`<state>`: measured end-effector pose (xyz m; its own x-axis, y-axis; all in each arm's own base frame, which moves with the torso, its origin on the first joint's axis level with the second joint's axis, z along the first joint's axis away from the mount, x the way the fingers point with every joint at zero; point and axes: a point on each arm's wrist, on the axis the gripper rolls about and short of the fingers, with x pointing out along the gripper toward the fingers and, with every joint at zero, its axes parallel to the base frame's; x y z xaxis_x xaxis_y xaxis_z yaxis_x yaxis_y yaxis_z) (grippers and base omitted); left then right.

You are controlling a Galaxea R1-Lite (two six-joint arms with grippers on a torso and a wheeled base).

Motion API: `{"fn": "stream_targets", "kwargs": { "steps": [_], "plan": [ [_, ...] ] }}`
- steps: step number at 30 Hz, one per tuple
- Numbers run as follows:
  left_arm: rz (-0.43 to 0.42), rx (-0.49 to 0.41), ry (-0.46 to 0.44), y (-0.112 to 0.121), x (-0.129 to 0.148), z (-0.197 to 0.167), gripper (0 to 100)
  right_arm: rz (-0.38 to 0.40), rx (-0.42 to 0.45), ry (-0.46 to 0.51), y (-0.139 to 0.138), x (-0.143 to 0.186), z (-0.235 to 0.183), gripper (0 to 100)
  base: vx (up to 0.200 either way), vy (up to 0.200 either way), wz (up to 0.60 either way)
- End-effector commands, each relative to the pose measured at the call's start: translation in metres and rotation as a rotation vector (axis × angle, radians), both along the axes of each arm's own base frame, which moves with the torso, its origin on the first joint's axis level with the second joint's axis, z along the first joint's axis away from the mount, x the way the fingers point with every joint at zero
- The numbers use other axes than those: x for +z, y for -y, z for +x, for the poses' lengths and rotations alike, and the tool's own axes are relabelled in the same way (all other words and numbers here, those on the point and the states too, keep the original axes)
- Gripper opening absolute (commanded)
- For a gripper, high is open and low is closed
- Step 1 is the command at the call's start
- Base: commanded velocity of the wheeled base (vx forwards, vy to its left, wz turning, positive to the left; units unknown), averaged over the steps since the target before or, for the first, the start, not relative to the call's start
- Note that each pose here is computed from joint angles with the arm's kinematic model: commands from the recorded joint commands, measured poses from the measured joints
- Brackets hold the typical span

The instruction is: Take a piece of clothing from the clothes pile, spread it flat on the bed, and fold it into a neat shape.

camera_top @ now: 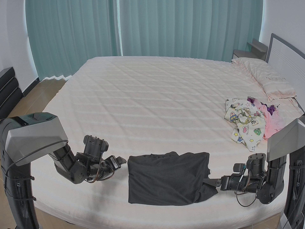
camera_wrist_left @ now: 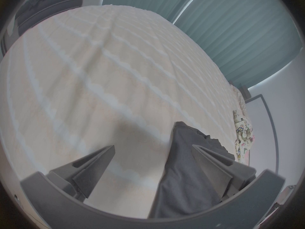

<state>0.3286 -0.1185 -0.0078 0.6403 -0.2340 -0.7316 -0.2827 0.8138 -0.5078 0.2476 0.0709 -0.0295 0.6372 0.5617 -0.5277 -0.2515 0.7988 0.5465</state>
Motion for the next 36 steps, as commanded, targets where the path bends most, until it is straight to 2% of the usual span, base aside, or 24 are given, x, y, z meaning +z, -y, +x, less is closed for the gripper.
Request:
{"fn": "stream_targets", "kwargs": {
  "steps": [1, 6, 9, 22, 35, 36],
  "plan": [
    [-0.076, 0.031, -0.021, -0.009, 0.003, -0.027, 100, -0.002, 0.054, -0.046, 0.001, -0.008, -0.010, 0, 0.000, 0.000, 0.00],
    [-0.122, 0.054, 0.010, -0.011, 0.002, -0.033, 100, -0.048, 0.078, -0.070, 0.003, -0.019, -0.015, 0, 0.000, 0.000, 0.00],
    [-0.124, 0.060, 0.008, -0.013, 0.001, -0.035, 100, -0.059, 0.073, -0.101, 0.008, -0.017, -0.026, 0, 0.000, 0.000, 0.00],
    [-0.119, 0.064, -0.007, -0.014, -0.003, -0.037, 100, -0.119, 0.076, -0.109, 0.023, -0.010, -0.042, 0, 0.000, 0.000, 0.00],
    [-0.119, 0.064, -0.007, -0.014, -0.003, -0.037, 100, -0.158, 0.111, -0.153, 0.021, -0.014, -0.048, 0, 0.000, 0.000, 0.00],
    [-0.119, 0.064, -0.008, -0.014, -0.003, -0.037, 100, -0.160, 0.111, -0.154, 0.021, -0.014, -0.048, 100, 0.000, 0.000, 0.00]
  ]
}}
